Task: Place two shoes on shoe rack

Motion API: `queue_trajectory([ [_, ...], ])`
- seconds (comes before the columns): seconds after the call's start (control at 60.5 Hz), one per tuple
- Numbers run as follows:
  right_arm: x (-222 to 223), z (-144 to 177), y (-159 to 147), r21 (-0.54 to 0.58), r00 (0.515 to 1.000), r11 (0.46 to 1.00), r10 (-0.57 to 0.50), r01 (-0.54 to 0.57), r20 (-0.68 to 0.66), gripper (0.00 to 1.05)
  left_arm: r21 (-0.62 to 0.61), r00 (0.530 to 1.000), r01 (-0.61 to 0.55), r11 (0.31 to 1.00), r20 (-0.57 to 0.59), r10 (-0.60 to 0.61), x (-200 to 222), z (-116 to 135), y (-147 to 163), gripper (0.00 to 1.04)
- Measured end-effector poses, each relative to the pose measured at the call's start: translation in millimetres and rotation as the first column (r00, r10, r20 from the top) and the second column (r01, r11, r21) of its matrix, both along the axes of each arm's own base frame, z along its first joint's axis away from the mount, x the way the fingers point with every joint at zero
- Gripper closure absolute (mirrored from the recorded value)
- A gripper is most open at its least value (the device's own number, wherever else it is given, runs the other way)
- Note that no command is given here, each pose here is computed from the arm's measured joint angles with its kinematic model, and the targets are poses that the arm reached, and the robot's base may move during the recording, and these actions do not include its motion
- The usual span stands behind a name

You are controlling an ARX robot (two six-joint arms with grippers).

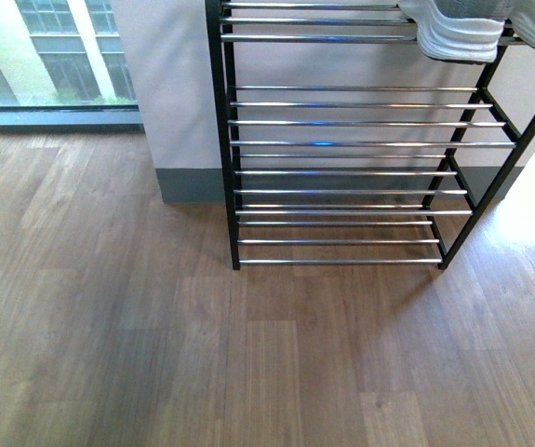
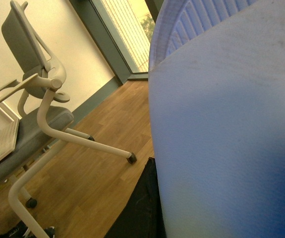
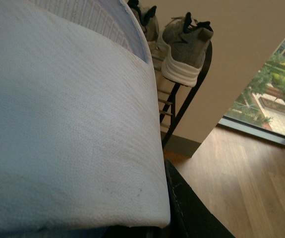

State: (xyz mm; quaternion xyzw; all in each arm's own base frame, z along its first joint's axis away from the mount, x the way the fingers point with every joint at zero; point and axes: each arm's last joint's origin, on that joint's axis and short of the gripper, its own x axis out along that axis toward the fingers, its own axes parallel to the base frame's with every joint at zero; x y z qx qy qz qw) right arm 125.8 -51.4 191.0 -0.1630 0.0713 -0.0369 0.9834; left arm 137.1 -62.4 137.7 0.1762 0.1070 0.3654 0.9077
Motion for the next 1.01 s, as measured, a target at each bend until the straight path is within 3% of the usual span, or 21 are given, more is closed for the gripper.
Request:
queue_trajectory([
  [1.008, -0.1, -0.4, 0.2, 0.001, 1.0, 1.0, 0.006, -0.006, -0.001, 1.03, 0.001, 1.0, -0.003, 1.0, -0.001, 0.003, 0.0, -0.3, 0.4, 1.03],
])
